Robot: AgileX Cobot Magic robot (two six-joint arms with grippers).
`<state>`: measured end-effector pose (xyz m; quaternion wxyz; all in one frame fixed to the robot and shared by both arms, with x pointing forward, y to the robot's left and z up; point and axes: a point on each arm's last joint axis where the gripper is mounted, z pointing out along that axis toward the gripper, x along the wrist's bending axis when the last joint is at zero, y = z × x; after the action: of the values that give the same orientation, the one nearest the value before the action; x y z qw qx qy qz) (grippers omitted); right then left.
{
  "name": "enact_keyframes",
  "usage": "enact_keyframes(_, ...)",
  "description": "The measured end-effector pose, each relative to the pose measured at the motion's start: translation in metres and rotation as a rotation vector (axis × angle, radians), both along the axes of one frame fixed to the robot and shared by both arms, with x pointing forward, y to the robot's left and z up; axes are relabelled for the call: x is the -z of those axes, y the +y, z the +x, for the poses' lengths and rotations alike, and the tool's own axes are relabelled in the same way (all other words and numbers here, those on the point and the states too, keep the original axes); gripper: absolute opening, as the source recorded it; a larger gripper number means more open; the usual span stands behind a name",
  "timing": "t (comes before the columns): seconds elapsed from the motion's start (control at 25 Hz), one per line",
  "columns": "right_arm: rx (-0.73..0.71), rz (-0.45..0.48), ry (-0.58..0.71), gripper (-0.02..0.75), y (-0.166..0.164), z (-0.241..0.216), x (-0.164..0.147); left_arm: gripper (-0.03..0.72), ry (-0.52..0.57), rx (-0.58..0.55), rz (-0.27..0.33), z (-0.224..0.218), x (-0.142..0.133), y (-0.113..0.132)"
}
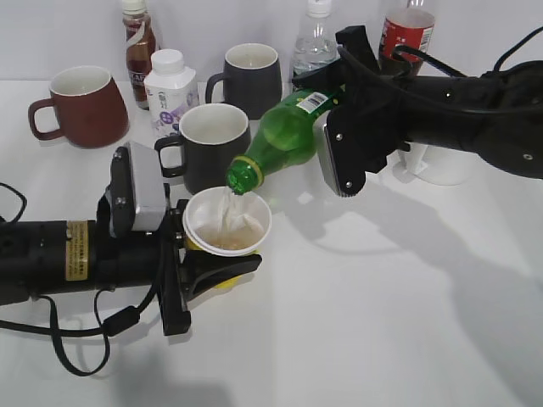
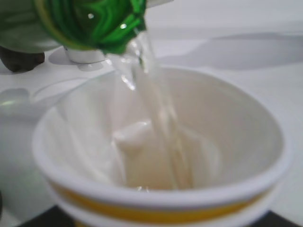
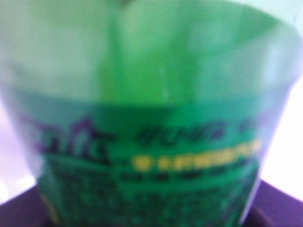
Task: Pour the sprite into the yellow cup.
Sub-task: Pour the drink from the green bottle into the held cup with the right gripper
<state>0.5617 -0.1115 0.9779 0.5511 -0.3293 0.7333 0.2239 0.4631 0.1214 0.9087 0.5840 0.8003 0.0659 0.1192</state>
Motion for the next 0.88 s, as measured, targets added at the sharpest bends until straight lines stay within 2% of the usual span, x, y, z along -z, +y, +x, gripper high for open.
enact_keyframes(0.88,-0.011,-0.024,-0.026,0.427,0.0,0.0,-0.0001,0.321,-0.001,0.007,0.002,-0.0005,0.0002,-0.0001)
